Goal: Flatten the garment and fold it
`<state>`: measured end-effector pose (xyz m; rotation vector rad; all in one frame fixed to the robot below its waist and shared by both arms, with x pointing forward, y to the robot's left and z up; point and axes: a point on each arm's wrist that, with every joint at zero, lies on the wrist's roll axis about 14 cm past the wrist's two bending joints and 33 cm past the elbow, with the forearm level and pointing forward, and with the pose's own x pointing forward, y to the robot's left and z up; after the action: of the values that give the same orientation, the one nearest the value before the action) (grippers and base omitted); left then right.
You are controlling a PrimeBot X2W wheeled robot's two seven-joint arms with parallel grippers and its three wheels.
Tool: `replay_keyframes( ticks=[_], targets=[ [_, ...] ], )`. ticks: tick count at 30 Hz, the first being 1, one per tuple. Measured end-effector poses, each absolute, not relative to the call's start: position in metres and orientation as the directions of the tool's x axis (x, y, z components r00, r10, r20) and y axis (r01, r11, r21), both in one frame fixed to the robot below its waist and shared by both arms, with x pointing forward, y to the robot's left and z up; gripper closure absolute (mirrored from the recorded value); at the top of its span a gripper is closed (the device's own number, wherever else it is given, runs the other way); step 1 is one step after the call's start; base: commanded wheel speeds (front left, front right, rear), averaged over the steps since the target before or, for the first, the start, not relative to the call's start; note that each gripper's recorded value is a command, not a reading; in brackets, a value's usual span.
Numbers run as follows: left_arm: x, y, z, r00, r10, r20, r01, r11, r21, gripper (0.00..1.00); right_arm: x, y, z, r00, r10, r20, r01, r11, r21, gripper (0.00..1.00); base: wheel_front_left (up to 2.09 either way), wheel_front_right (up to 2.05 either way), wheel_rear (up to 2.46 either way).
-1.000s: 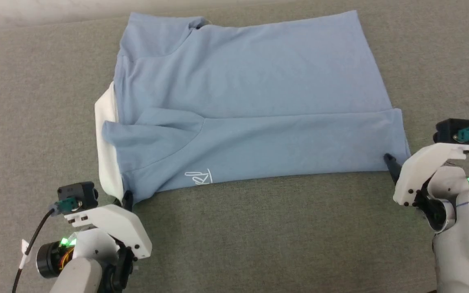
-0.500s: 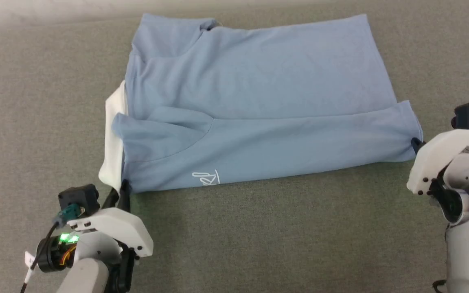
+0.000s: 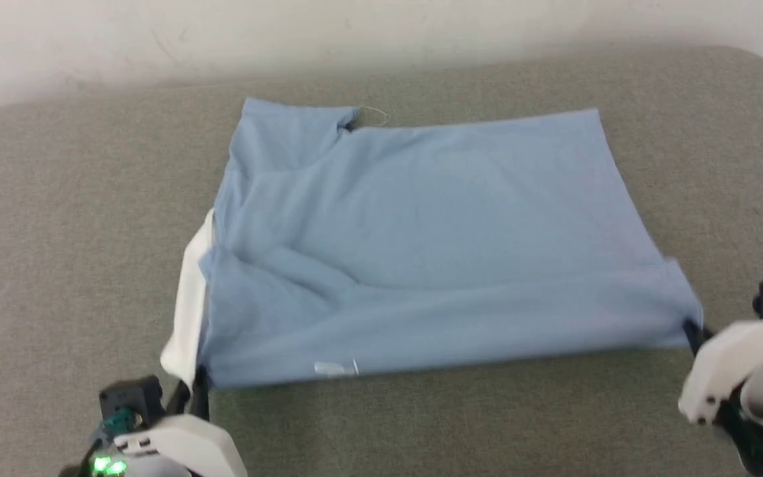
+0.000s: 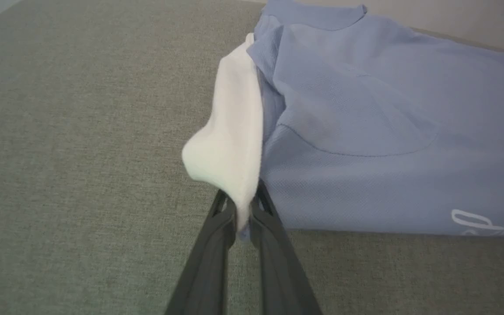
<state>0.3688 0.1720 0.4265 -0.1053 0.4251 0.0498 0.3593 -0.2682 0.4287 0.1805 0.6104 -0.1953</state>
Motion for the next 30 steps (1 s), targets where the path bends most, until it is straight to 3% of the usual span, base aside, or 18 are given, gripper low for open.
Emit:
replay_keyframes(
  ticks=[7,16,17,18,19,25,30],
  targets=[
    [0.34,0.164,0.39,0.809,-0.012,-0.587,-0.064,0.992,-0.108,1.0,0.322,-0.264,0.385,0.688,-0.1,-0.719,0.261,0.958,0.117,1.0,0.0,0.0,0.0],
    [0.342,0.164,0.374,0.781,-0.01,-0.625,-0.078,0.99,-0.113,1.0,0.321,-0.265,0.365,0.676,-0.106,-0.729,0.288,0.949,0.129,1.0,0.0,0.0,0.0],
    [0.342,0.165,0.373,0.78,-0.007,-0.625,-0.086,0.989,-0.118,0.64,0.322,-0.265,0.366,0.681,-0.108,-0.724,0.289,0.949,0.13,0.71,0.0,0.0,0.0],
    [0.342,0.165,0.373,0.78,-0.005,-0.626,-0.092,0.988,-0.123,0.18,0.322,-0.265,0.367,0.688,-0.11,-0.717,0.288,0.949,0.131,0.2,0.0,0.0,0.0],
    [0.342,0.166,0.374,0.78,-0.004,-0.626,-0.096,0.987,-0.126,0.0,0.323,-0.266,0.369,0.698,-0.113,-0.707,0.288,0.949,0.132,0.0,0.0,0.0,0.0],
    [0.348,0.173,0.393,0.827,0.008,-0.563,-0.1,0.986,-0.133,0.0,0.345,-0.264,0.412,0.838,-0.137,-0.528,0.241,0.961,0.133,0.0,0.0,0.0,0.0],
    [0.379,0.178,0.442,0.933,0.012,-0.361,-0.046,0.995,-0.087,0.0,0.367,-0.26,0.463,0.955,-0.139,-0.263,0.172,0.979,0.105,0.0,0.0,0.0,0.0]
  ],
)
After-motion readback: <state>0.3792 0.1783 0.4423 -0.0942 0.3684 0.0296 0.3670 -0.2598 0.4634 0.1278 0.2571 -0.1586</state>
